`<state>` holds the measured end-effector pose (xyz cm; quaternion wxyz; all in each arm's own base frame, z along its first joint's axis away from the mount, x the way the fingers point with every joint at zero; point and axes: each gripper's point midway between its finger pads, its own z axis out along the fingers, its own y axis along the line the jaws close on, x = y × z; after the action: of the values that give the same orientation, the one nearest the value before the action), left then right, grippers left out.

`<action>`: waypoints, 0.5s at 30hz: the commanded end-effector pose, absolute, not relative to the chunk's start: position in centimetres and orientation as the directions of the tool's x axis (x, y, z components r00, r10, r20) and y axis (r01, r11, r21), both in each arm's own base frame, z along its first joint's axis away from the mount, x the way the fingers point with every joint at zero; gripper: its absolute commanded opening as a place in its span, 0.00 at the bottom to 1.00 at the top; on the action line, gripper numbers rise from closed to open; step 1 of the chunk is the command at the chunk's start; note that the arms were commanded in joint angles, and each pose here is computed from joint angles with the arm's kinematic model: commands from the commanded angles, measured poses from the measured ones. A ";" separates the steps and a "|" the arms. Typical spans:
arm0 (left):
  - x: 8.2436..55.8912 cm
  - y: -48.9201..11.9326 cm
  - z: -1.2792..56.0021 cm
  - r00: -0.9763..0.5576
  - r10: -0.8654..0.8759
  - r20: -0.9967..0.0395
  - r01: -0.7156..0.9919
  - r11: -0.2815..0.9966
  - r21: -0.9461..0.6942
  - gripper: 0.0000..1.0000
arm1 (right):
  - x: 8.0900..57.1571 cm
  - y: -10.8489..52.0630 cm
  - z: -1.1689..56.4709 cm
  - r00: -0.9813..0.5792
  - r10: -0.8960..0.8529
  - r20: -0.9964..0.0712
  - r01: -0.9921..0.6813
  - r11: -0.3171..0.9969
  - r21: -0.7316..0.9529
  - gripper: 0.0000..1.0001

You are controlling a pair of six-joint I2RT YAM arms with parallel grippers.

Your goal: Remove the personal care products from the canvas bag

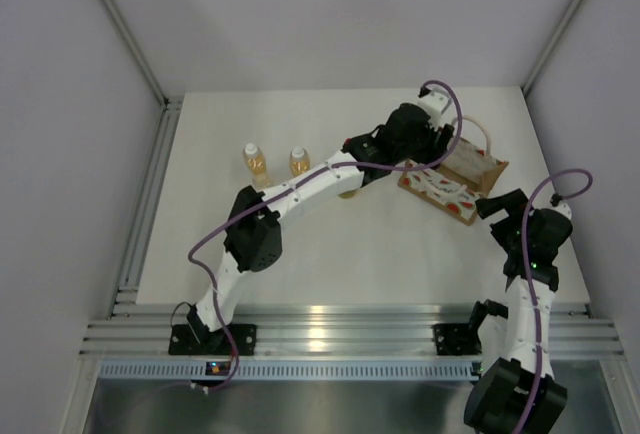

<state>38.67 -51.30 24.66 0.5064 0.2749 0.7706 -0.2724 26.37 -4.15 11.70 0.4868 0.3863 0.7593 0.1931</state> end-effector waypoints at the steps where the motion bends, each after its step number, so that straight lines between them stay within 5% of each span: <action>1: 40.1 -51.3 25.6 -0.323 0.109 -0.940 0.659 0.739 -0.141 0.73 | 26.4 -5.0 12.4 -0.205 0.759 -0.618 0.403 0.641 0.653 1.00; 15: 41.9 -52.0 20.8 -0.356 0.159 -0.921 0.613 0.784 -0.101 0.73 | 26.4 -4.9 12.5 -0.204 0.759 -0.618 0.399 0.641 0.656 1.00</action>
<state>40.95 -51.91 19.88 0.4954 0.2571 0.7979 -0.2280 26.34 -4.19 11.69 0.4870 0.3868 0.7593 0.1916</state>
